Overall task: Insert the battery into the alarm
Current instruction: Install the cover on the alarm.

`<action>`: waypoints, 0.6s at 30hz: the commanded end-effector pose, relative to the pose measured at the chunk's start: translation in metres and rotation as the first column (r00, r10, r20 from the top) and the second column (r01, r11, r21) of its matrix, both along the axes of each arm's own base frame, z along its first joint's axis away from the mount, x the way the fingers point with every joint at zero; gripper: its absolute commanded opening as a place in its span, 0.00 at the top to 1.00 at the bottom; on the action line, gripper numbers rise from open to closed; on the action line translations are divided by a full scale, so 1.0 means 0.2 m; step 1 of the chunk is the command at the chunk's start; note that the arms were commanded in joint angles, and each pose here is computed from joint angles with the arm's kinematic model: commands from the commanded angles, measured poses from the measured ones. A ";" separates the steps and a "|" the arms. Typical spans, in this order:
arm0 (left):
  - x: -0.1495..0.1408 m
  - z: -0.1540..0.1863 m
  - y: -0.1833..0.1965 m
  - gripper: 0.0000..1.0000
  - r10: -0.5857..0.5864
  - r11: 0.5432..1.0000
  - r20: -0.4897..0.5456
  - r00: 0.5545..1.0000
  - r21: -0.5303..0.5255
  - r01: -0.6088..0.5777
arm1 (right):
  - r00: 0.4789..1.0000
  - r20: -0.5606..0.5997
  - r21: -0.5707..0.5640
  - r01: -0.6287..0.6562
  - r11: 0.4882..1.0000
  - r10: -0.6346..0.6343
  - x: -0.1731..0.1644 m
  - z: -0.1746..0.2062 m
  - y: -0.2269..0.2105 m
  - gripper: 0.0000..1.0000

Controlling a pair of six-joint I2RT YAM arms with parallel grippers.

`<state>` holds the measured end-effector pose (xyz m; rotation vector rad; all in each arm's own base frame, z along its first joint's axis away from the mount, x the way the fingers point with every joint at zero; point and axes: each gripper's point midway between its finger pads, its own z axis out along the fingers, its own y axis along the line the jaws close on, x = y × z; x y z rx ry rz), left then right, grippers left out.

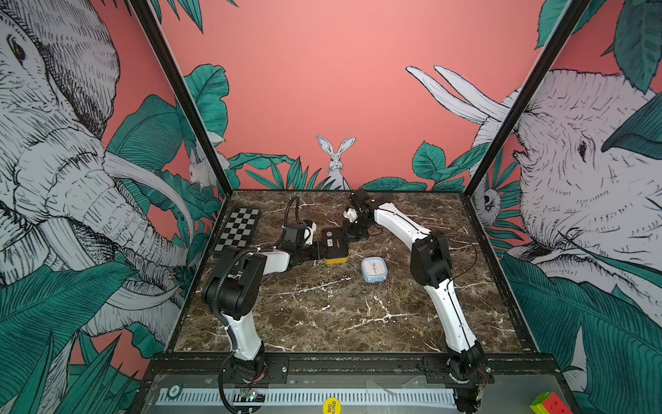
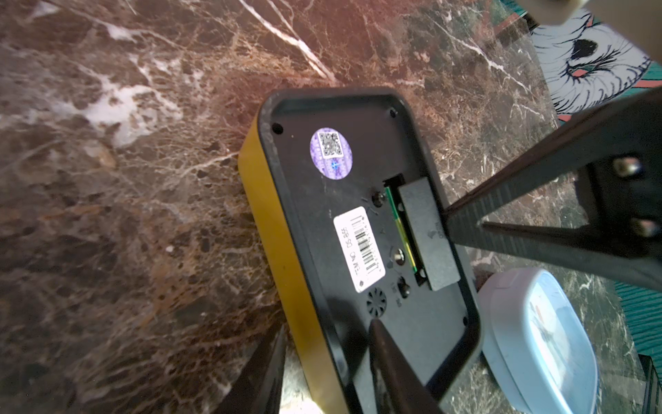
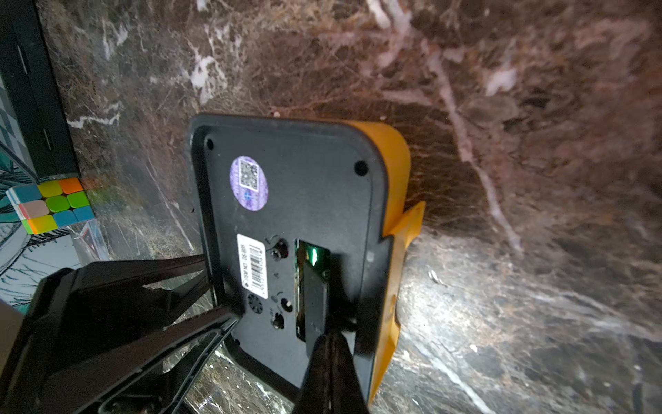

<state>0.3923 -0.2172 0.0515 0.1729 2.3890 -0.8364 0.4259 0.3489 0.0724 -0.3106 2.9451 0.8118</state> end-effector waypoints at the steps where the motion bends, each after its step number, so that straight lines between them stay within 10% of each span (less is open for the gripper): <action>1: -0.01 0.02 -0.01 0.60 -0.010 1.000 0.000 1.000 -0.006 0.010 | 1.000 0.010 -0.001 0.003 1.000 -0.003 0.03 -0.04 0.03 1.00; 18: 0.00 0.01 -0.01 0.61 -0.007 1.000 -0.003 1.000 -0.006 0.007 | 1.000 0.013 0.011 0.020 1.000 -0.021 0.05 -0.05 0.04 1.00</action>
